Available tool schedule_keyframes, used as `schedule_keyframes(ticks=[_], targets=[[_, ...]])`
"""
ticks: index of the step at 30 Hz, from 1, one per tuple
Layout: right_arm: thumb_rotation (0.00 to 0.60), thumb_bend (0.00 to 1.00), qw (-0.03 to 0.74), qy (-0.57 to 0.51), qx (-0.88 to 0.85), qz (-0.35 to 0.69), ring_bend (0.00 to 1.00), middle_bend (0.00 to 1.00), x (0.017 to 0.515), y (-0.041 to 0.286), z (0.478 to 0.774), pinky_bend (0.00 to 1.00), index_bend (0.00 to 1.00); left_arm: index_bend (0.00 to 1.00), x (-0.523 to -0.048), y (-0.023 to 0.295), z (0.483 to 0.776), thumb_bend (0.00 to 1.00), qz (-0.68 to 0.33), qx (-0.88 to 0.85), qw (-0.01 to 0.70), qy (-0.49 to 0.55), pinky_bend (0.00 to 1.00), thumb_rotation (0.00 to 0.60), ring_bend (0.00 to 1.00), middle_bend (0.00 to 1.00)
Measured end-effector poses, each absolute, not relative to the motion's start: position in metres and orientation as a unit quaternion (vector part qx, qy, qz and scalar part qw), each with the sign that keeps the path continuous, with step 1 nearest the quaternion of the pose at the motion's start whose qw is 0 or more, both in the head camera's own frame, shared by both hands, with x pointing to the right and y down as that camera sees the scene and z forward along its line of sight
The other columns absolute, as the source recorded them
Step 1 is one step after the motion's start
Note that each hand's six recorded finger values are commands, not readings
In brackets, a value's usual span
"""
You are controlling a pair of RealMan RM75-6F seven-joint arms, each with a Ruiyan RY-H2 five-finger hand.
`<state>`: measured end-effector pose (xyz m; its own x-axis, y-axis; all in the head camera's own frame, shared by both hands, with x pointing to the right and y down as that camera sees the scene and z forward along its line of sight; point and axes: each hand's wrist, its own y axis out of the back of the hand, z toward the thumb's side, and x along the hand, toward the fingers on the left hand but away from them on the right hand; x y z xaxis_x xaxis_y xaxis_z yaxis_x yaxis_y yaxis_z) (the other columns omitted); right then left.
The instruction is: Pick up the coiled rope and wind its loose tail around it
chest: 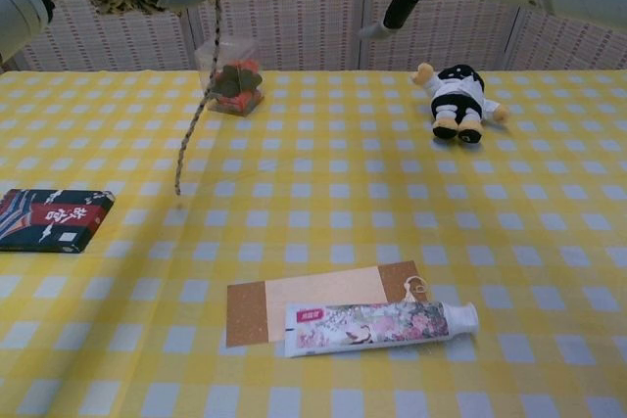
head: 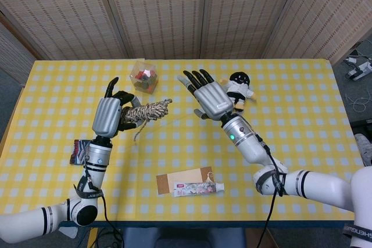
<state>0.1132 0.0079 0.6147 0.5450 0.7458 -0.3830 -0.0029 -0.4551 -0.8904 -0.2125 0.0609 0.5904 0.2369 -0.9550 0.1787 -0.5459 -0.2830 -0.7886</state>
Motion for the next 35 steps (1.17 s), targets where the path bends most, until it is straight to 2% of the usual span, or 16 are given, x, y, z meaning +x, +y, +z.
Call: schedule_keyframes(ticks=[4,7,13,26,35], targets=[[0.6,0.24,0.468,-0.257,-0.74,0.41,0.0,0.0,0.13,0.008,0.602,0.0,0.0,0.76,-0.218,0.059,0.589,0.25,-0.342,-0.722,0.304,0.519,0.0,0.6,0.42,0.61],[0.6,0.29,0.48,-0.266,-0.723,0.421,0.0,0.0,0.156,0.012,0.593,0.0,0.0,0.76,-0.222,0.058,0.589,0.25,-0.346,-0.719,0.306,0.52,0.0,0.6,0.42,0.61],[0.6,0.33,0.498,-0.272,-0.686,0.455,0.0,0.06,0.213,0.028,0.583,0.0,0.0,0.76,-0.231,0.057,0.592,0.25,-0.359,-0.711,0.313,0.517,0.0,0.6,0.42,0.61],[0.6,0.33,0.49,-0.3,-0.641,0.509,0.0,0.07,0.322,0.089,0.561,0.0,0.0,0.76,-0.268,0.053,0.603,0.25,-0.402,-0.682,0.323,0.518,0.0,0.6,0.42,0.61],[0.6,0.33,0.481,-0.32,-0.615,0.537,0.0,0.07,0.375,0.132,0.546,0.0,0.0,0.76,-0.286,0.054,0.606,0.25,-0.418,-0.67,0.319,0.524,0.0,0.6,0.42,0.61]])
